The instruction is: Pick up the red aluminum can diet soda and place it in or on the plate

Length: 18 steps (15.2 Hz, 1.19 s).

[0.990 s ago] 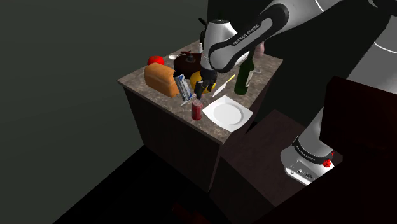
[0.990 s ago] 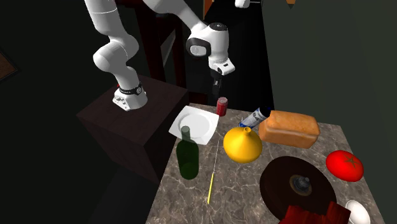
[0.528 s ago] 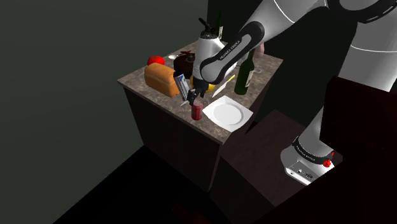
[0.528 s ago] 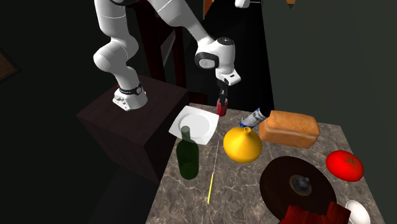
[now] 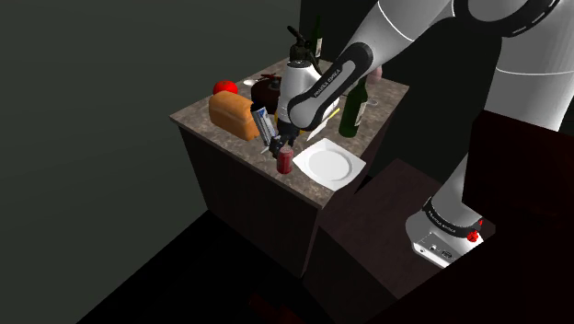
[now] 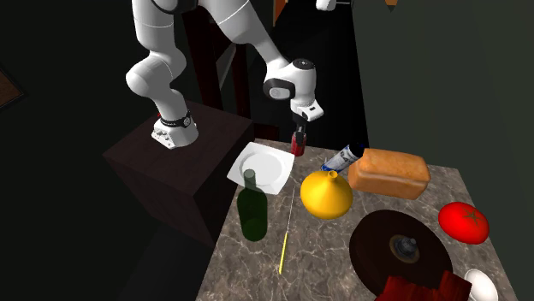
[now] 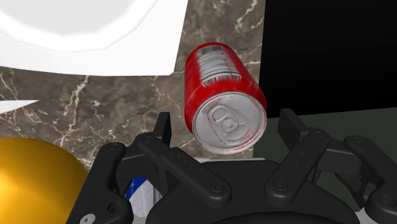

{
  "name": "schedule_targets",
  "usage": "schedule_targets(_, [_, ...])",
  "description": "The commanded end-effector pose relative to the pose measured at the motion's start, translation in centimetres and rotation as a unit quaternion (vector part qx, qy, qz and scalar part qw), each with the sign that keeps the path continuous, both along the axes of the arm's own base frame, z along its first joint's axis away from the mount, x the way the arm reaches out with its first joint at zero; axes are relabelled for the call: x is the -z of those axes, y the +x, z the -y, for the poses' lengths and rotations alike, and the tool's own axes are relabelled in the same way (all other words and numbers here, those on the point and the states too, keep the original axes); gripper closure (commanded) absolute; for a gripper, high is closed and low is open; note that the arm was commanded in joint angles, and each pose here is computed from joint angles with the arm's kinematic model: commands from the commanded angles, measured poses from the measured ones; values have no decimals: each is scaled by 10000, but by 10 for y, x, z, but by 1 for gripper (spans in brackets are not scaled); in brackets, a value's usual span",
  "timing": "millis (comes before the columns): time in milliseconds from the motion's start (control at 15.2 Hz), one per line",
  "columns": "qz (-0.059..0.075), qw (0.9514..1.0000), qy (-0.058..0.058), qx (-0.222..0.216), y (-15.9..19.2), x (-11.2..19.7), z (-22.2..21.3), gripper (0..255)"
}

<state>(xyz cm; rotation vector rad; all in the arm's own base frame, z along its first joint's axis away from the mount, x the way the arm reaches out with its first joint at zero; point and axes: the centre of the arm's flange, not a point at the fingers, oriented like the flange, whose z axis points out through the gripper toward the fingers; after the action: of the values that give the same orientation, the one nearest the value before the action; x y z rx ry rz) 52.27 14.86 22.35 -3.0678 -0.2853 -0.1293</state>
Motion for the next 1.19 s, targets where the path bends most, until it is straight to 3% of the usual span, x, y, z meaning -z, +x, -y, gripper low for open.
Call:
schedule_targets(0, [1,10000,0,0,0,1,0,0])
schedule_targets(198, [1,10000,0,0,0,1,0,0])
schedule_targets(264, [1,10000,0,0,0,1,0,255])
schedule_targets(858, [1,10000,0,0,0,1,0,255])
schedule_targets(1122, [1,10000,0,0,0,-20,0,255])
